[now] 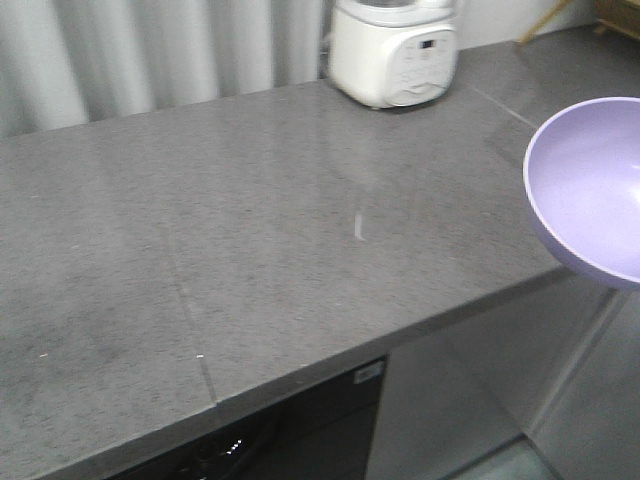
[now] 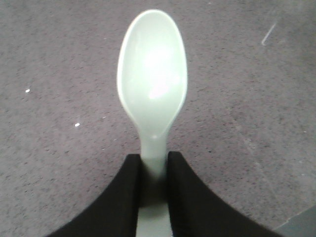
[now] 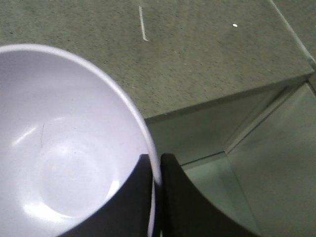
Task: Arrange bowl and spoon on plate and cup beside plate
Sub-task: 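Drive the base, carrying spoon and bowl, to the counter with the plate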
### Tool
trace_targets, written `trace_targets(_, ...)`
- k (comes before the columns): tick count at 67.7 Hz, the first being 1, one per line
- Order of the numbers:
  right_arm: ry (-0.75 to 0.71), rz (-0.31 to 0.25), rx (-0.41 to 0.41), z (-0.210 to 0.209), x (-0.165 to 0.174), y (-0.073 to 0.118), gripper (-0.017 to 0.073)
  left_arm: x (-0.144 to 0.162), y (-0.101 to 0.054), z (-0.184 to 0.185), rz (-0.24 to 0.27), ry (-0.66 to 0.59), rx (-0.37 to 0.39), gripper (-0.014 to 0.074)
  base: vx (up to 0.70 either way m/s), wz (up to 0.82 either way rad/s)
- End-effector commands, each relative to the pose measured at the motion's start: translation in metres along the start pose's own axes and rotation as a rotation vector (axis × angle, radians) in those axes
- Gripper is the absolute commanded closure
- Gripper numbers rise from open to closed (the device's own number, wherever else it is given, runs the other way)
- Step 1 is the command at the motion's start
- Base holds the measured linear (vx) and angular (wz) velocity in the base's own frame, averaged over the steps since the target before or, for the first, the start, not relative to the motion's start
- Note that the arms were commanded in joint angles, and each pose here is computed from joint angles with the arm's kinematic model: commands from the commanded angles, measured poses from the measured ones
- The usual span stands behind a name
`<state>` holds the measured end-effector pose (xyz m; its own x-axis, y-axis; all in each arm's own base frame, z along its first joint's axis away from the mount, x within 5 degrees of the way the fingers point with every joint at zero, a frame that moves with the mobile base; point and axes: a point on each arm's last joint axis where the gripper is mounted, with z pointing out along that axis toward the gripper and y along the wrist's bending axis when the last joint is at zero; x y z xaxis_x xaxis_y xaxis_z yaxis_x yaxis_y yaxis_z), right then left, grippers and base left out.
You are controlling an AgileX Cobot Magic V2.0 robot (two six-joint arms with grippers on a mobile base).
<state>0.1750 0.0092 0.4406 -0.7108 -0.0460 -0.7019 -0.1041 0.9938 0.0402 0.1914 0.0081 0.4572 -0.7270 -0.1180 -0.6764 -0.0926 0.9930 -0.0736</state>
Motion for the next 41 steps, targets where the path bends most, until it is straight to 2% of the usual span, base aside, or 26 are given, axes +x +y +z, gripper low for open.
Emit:
trace_targets(1, -0.104, -0.005, 0.009, -0.0125, -0.0088, 0.0001, 0.0566, -0.0058, -0.0016, -0.0127, -0.001, -0.091, 0.016, 0.06, -0.05, -0.56)
trace_targets(41, -0.104, -0.005, 0.009, -0.0125, -0.0088, 0.0001, 0.0566, -0.0058, -0.0016, -0.0127, -0.001, -0.091, 0.016, 0.06, -0.03, -0.47)
